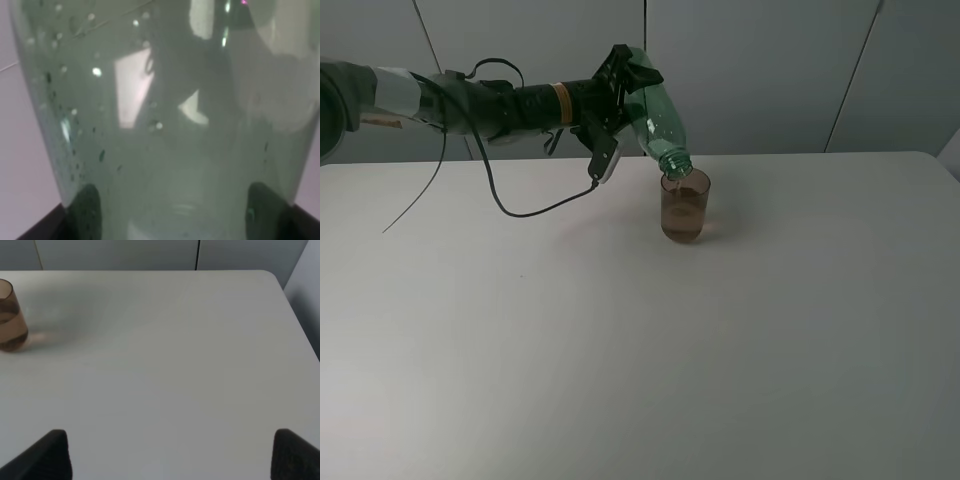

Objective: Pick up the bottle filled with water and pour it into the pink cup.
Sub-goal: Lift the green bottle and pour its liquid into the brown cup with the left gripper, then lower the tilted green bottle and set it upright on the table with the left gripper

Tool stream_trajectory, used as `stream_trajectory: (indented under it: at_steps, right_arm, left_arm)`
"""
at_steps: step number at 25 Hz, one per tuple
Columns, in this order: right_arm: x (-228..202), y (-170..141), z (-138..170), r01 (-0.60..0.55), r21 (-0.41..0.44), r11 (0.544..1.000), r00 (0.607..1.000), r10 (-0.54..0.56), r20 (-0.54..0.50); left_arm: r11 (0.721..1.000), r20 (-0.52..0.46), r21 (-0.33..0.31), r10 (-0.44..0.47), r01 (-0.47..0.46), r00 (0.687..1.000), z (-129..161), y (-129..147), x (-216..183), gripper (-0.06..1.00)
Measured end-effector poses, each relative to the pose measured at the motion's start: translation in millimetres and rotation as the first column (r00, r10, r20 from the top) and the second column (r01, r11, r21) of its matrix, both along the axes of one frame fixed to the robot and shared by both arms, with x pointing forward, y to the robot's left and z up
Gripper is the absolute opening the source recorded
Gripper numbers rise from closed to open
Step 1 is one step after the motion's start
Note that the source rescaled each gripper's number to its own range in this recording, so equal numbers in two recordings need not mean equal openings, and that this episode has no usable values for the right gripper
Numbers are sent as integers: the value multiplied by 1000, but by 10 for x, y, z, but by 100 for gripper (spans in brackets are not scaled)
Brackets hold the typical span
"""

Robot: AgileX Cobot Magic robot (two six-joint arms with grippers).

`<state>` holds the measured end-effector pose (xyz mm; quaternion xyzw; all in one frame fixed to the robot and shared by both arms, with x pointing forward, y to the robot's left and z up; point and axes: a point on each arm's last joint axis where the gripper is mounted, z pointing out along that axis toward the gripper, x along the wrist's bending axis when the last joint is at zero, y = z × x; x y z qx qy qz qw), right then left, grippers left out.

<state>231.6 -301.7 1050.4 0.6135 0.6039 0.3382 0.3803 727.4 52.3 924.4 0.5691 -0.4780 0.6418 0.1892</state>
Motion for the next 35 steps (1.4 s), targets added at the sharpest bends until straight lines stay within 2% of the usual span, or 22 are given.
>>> stream_trajectory:
  at_steps: [5, 16, 24, 29, 35]
  right_arm:
    - [0, 0, 0, 0, 0, 1000, 1000, 0, 0]
    - [0, 0, 0, 0, 0, 1000, 1000, 0, 0]
    - [0, 0, 0, 0, 0, 1000, 1000, 0, 0]
    - [0, 0, 0, 0, 0, 1000, 1000, 0, 0]
    - [0, 0, 0, 0, 0, 1000, 1000, 0, 0]
  left_arm:
    - [1000, 26, 20, -5, 4, 1000, 0, -10, -4, 0]
    - [1000, 71, -11, 5, -4, 997, 162, -28, 55, 0]
    - [999, 124, 43, 6, -11, 992, 148, -45, 53, 0]
    - [999, 127, 47, -7, 1, 992, 150, -118, 16, 0]
    - [999, 136, 30, 8, -12, 991, 341, -133, -5, 0]
